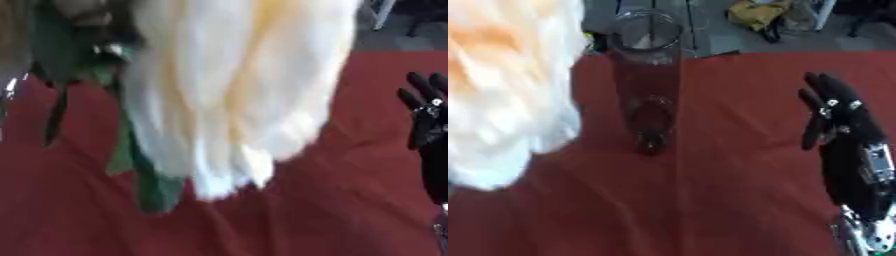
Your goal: Arrange flowers into the vase.
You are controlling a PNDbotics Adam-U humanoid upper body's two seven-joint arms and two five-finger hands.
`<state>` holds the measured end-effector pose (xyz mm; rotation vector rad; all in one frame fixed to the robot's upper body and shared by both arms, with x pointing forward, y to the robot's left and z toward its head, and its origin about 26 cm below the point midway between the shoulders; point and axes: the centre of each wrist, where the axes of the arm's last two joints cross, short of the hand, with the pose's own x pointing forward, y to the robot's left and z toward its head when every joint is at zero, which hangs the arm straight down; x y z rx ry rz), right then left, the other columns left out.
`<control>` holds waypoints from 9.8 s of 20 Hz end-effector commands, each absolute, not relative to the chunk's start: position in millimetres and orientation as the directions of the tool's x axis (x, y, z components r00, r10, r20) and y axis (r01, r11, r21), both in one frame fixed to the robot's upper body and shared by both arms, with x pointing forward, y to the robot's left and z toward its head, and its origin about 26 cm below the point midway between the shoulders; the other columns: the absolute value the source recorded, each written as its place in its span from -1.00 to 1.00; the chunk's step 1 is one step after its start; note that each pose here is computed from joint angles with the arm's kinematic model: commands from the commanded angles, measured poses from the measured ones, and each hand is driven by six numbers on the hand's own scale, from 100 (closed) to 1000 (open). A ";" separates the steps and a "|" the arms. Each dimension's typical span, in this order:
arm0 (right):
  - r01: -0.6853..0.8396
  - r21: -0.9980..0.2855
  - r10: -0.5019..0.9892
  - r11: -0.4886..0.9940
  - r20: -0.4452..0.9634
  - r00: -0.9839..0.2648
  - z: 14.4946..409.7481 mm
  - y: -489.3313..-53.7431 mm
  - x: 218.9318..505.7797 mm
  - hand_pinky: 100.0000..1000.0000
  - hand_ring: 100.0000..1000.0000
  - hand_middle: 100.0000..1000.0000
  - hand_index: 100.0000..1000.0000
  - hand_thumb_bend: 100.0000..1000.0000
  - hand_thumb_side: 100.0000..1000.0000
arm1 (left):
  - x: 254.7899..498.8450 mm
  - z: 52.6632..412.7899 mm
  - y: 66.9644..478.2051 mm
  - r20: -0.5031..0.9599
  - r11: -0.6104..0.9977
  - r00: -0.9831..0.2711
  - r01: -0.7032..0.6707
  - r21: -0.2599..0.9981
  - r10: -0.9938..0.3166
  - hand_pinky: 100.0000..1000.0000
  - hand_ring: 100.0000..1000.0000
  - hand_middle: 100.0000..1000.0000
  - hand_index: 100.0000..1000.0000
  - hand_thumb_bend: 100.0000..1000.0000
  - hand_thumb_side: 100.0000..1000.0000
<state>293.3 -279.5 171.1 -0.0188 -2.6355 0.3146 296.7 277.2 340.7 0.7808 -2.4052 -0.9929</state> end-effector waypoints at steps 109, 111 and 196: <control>-0.292 -0.372 -0.105 0.881 0.448 -0.888 199.6 -244.7 301.0 1.00 1.00 -0.66 0.86 -1.00 1.00 | 330.8 456.3 128.3 0.356 0.996 -0.931 0.069 -0.054 0.084 -1.00 -1.00 -1.00 -1.00 -1.00 0.53; -0.291 -0.372 -0.104 0.881 0.448 -0.888 199.5 -244.3 301.1 1.00 1.00 -0.66 0.86 -1.00 1.00 | 331.3 455.2 127.1 0.362 0.996 -0.928 0.077 -0.052 0.090 -1.00 -1.00 -1.00 -1.00 -1.00 0.54; -0.251 -0.332 -0.075 0.909 0.464 -0.883 195.5 -254.3 299.4 1.00 1.00 -0.64 0.87 -1.00 1.00 | 360.9 411.6 152.0 0.289 0.680 -0.768 -0.246 0.691 -0.571 -0.34 -0.04 -0.01 0.25 -1.00 0.25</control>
